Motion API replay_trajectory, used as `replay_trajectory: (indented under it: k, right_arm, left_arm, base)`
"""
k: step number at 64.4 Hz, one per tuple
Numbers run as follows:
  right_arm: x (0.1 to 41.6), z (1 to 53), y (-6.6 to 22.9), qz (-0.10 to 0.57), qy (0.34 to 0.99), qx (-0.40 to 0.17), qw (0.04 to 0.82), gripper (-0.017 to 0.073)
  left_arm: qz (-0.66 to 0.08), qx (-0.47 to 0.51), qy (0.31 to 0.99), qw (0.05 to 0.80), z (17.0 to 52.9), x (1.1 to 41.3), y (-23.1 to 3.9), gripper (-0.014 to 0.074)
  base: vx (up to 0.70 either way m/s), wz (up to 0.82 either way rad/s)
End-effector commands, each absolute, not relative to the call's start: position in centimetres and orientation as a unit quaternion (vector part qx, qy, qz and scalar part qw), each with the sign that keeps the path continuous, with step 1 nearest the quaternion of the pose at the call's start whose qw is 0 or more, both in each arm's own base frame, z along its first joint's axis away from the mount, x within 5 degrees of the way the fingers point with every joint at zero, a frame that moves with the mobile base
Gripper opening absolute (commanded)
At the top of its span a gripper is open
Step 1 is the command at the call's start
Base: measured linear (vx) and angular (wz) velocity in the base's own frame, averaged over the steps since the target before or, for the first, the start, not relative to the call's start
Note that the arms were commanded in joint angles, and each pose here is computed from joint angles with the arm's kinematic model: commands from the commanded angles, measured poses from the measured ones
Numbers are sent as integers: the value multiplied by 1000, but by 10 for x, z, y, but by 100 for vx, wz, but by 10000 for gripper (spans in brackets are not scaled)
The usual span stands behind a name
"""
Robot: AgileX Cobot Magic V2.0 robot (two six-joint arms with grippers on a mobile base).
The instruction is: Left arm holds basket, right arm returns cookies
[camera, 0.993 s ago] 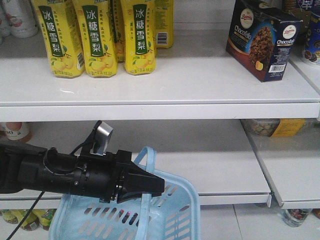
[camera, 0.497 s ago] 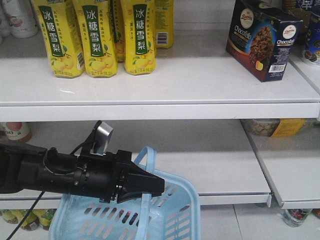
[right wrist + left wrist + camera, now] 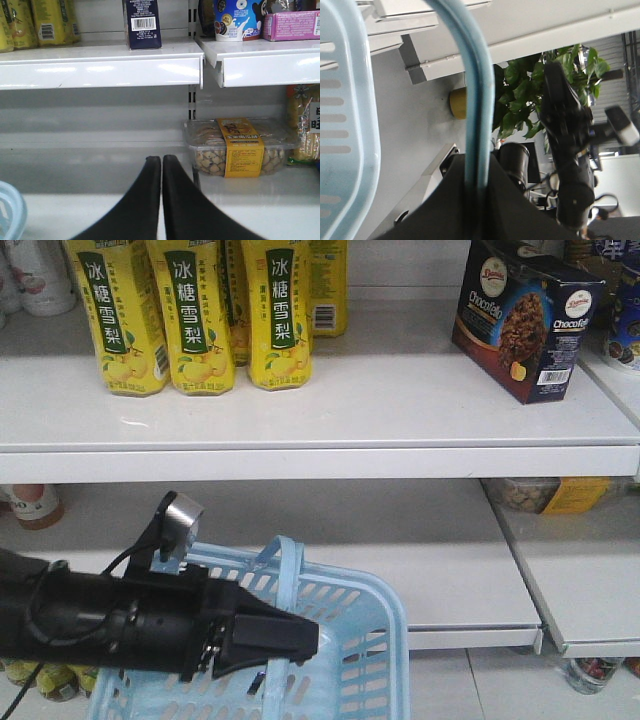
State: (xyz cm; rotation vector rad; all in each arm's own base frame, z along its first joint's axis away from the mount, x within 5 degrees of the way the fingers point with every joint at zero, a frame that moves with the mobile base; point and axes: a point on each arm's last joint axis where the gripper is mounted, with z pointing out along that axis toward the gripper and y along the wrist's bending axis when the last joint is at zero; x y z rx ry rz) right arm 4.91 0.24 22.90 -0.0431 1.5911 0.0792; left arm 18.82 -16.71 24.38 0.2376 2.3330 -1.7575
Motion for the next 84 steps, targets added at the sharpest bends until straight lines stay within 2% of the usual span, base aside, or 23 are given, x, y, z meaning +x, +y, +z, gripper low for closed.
replay_trajectory:
  k: [1, 20, 35, 58, 71, 84]
  right_arm:
    - [47, 245, 3, 39, 677, -24, 735, -8]
    - [47, 245, 3, 39, 677, -24, 735, -8]
    - [47, 245, 3, 39, 677, -24, 735, -8]
    - [47, 245, 3, 39, 677, -24, 735, -8]
    - [47, 245, 3, 39, 677, -24, 735, -8]
    - [47, 245, 3, 40, 676, -24, 735, -8]
  left_arm:
    - [-632, 97, 755, 148, 273, 160, -162, -6]
    - [-595, 119, 758, 238, 269, 99, -127, -6]
    - [-458, 238, 786, 340, 252, 71, -102, -6]
    - [-281, 297, 787, 461, 236, 72, -76, -6]
    - [-221, 259, 777, 529, 244, 70, -59, -6]
    - [-219, 174, 793, 541, 246, 66, -46, -6]
  base:
    - [0, 0]
    - [0, 0]
    - [0, 0]
    - [0, 0]
    - [0, 0]
    - [0, 0]
